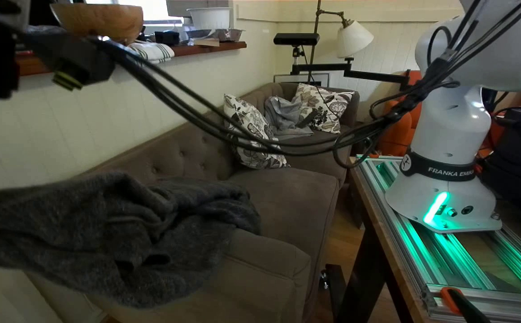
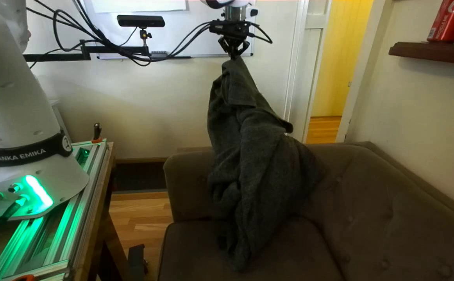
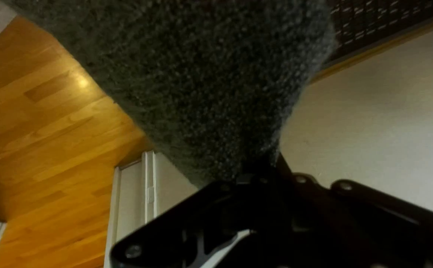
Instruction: Place the grey cloth over the left armrest.
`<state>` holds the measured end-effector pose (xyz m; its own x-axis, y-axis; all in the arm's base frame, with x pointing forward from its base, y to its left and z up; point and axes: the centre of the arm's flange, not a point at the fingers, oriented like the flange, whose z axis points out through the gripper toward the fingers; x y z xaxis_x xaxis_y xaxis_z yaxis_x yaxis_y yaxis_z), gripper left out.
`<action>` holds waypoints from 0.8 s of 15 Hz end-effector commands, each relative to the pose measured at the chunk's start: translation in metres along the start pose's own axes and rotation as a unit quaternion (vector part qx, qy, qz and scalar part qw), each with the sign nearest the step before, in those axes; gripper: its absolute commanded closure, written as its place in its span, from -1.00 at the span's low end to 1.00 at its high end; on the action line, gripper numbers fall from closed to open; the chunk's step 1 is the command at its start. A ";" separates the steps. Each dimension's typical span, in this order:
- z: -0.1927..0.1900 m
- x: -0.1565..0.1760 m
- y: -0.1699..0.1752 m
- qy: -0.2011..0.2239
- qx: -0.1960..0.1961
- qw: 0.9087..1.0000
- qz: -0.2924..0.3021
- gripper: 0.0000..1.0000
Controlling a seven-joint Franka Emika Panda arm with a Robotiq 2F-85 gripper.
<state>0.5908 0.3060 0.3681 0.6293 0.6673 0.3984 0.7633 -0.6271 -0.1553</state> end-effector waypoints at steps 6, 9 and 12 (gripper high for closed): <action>0.123 -0.025 0.019 -0.151 0.084 0.985 -0.010 0.98; 0.138 -0.036 0.014 -0.186 0.099 0.978 0.003 0.36; 0.117 -0.022 0.016 -0.159 0.052 0.986 0.028 -0.02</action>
<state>0.5922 0.3197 0.2246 0.6293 0.7738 0.0724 0.7467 -0.5762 -0.3322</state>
